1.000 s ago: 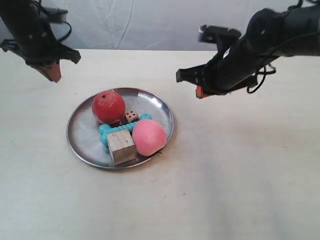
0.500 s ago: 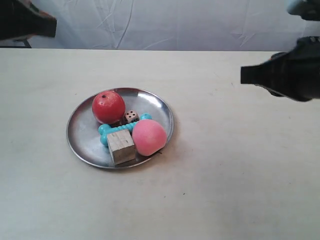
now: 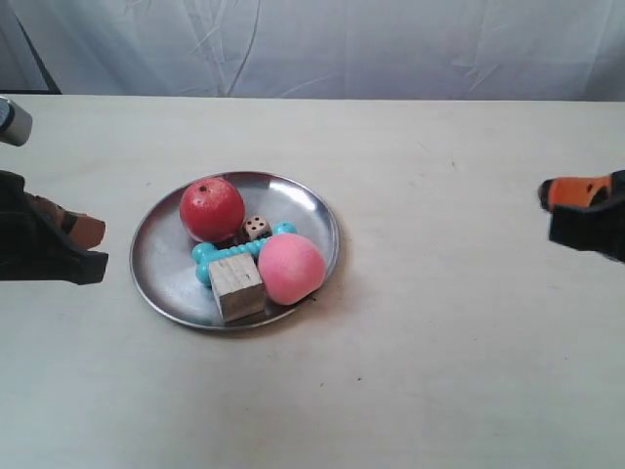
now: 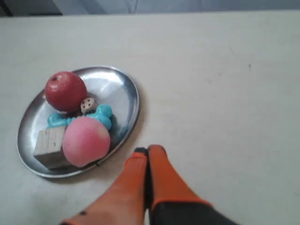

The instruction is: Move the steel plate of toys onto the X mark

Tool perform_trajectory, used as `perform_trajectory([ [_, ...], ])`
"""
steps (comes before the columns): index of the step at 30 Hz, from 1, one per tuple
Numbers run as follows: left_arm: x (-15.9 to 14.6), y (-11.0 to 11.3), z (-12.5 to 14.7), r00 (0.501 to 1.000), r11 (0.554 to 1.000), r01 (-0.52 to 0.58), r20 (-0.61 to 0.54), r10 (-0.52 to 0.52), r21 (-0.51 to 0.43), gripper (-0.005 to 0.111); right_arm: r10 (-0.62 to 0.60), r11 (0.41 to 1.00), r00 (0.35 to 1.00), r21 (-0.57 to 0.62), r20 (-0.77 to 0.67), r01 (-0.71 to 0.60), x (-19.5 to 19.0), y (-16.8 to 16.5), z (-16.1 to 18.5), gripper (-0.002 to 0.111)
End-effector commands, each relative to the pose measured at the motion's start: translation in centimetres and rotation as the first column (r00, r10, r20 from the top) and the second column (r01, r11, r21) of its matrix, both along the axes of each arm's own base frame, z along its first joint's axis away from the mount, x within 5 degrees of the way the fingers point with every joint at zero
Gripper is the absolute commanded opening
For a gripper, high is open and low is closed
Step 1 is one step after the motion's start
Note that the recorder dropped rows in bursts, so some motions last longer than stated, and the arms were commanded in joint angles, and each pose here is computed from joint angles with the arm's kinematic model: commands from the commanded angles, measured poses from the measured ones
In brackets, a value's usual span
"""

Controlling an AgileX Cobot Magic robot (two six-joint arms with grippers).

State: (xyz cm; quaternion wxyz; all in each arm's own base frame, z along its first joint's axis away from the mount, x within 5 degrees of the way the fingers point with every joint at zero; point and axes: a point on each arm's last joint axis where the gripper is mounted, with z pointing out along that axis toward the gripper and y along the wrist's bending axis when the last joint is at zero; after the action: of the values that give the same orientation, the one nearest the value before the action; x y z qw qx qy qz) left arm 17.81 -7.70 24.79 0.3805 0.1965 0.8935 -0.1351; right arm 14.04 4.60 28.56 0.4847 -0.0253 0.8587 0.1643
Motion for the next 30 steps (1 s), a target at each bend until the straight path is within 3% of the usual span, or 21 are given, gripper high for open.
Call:
perform_trajectory([
  [1,-0.1,-0.1,0.1,1.0,1.0,0.001,0.008,-0.001,-0.009,0.0,-0.107,0.994,0.97,0.02,0.217,0.105,-4.1,-2.4,2.5,0.0],
  [3,-0.1,-0.1,0.1,1.0,1.0,0.001,0.008,-0.001,-0.009,0.0,-0.165,0.984,0.933,-0.003,0.319,0.176,-7.2,-3.5,1.8,0.0],
  [9,-0.1,-0.1,0.1,1.0,1.0,0.001,0.008,-0.001,-0.009,0.0,-0.234,0.966,0.867,0.006,0.441,0.258,-10.6,-4.0,-1.5,0.0],
  [22,-0.1,-0.1,0.1,1.0,1.0,0.0,0.013,0.0,-0.007,0.0,-0.233,0.962,0.937,-0.083,0.261,0.262,-9.1,-4.2,-9.0,0.0],
  [30,-0.1,-0.1,0.1,1.0,1.0,0.0,0.013,0.0,-0.007,0.0,-0.237,0.964,0.949,-0.07,0.207,0.256,-8.9,-4.1,-10.9,0.0],
])
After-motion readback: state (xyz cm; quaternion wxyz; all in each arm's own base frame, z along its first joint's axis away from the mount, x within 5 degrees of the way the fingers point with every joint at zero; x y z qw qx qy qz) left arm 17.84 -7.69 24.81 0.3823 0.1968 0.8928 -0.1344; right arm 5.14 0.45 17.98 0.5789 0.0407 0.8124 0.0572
